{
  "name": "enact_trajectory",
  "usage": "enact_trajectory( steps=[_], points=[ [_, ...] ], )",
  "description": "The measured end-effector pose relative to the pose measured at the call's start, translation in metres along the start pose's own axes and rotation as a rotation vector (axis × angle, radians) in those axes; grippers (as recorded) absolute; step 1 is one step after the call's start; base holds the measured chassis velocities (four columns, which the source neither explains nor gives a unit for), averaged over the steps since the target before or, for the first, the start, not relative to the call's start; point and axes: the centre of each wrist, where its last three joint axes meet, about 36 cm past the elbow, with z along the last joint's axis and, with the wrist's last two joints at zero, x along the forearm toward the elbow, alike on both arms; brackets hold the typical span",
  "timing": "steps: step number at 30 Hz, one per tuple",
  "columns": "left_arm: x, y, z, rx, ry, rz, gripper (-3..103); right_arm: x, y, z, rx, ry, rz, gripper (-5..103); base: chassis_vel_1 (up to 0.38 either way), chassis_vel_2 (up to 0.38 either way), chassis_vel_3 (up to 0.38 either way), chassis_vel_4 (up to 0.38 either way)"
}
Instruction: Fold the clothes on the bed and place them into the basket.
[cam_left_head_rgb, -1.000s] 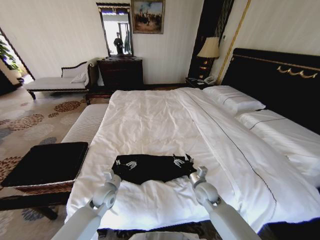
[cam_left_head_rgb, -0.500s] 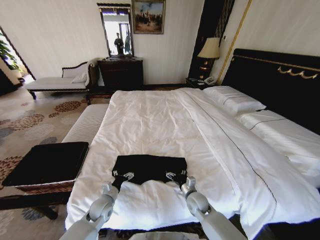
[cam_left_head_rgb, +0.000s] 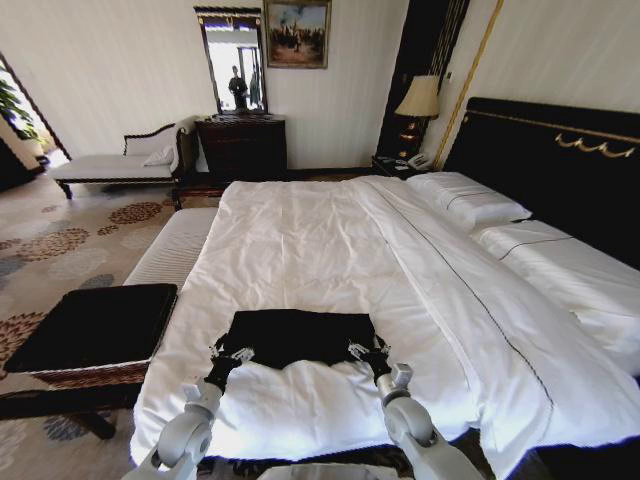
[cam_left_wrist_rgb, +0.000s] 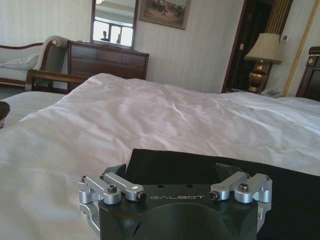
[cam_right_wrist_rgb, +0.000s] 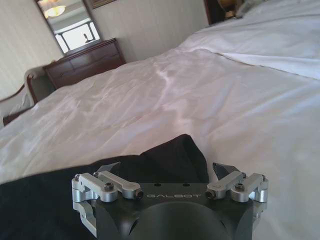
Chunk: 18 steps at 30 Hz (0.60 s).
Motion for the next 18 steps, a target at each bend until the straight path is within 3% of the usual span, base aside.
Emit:
enact_trajectory(
  steps=[3, 4, 8, 9, 12, 18],
  points=[
    [0.014, -0.006, 0.006, 0.02, -0.012, -0.024, 100, 0.005, -0.003, -0.013, -0.195, 0.024, 0.027, 100, 0.0, 0.0, 0.0, 0.0],
    [0.014, -0.006, 0.006, 0.02, -0.012, -0.024, 100, 0.005, -0.003, -0.013, -0.195, 0.024, 0.027, 100, 0.0, 0.0, 0.0, 0.0],
    [0.027, -0.013, 0.012, 0.049, -0.012, -0.05, 100, 0.006, -0.017, -0.022, -0.366, 0.046, 0.055, 100, 0.0, 0.0, 0.0, 0.0],
    [0.027, -0.013, 0.012, 0.049, -0.012, -0.05, 100, 0.006, -0.017, -0.022, -0.366, 0.046, 0.055, 100, 0.0, 0.0, 0.0, 0.0],
    [0.033, -0.015, 0.016, 0.049, -0.006, -0.05, 100, 0.009, -0.026, -0.027, -0.464, 0.069, 0.064, 100, 0.0, 0.0, 0.0, 0.0],
    [0.036, -0.019, 0.018, 0.052, -0.004, -0.044, 100, 0.025, -0.026, -0.019, -0.5, 0.095, 0.083, 100, 0.0, 0.0, 0.0, 0.0]
  ],
)
